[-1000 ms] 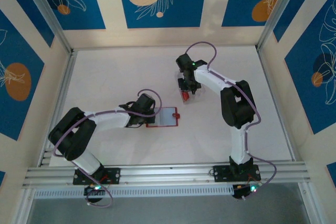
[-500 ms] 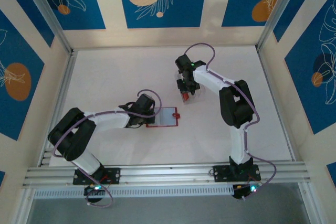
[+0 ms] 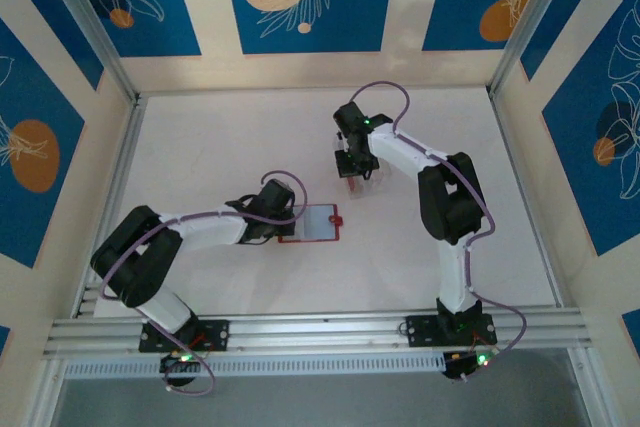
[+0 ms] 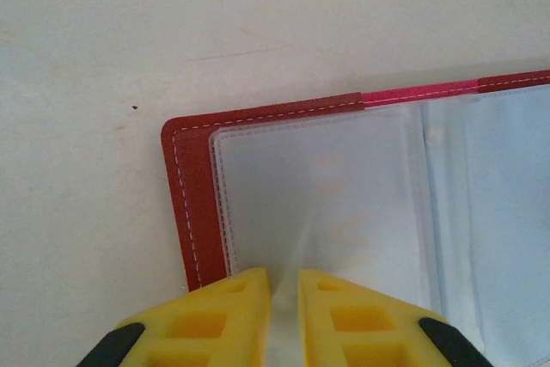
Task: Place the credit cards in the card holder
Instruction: Pick up the credit card from the storage box, then insert the credit card into the card slot.
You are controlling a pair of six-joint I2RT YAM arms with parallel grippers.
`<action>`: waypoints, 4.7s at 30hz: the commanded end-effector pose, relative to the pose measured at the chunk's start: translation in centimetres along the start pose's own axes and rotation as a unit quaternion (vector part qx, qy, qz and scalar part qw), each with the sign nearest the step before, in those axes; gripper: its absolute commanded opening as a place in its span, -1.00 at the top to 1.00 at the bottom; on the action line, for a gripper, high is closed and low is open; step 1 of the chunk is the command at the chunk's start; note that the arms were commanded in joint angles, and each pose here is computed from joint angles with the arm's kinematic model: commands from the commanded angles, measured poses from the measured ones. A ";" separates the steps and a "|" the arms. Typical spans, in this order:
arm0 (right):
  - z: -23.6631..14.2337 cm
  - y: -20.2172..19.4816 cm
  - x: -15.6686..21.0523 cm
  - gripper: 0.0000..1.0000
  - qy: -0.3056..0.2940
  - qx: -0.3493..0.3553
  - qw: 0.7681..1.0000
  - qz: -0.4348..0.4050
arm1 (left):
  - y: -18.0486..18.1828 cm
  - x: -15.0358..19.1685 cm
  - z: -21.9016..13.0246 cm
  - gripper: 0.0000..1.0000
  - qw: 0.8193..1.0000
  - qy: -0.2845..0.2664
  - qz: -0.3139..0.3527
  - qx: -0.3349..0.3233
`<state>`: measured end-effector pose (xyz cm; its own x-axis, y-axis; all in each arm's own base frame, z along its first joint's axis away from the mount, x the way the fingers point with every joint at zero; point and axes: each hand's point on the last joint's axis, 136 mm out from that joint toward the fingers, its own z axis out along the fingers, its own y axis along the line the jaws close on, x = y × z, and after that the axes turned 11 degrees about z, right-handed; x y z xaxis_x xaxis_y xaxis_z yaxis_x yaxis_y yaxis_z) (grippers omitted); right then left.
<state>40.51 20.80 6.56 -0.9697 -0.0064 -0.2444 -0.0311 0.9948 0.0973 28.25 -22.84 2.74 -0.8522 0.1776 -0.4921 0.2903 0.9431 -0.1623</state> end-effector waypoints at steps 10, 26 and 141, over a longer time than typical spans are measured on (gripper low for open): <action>-7.5 1.3 0.1 1.00 -0.042 -0.072 0.996 0.016 | 1.6 3.9 0.2 0.65 0.998 0.064 -0.003 -0.019; -6.3 9.3 7.2 1.00 0.003 -0.358 0.931 0.065 | 1.8 4.0 -0.2 0.67 0.997 0.066 0.005 -0.031; 4.6 12.2 17.1 1.00 0.072 -0.321 0.940 0.094 | 1.4 3.7 -0.9 0.75 0.997 0.066 0.008 -0.027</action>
<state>27.25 34.16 2.49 -0.9849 0.1258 -0.1187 -0.0099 0.6441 0.7649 27.25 -21.89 2.78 -0.8669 0.1979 -0.4574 0.2845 0.9501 -0.1282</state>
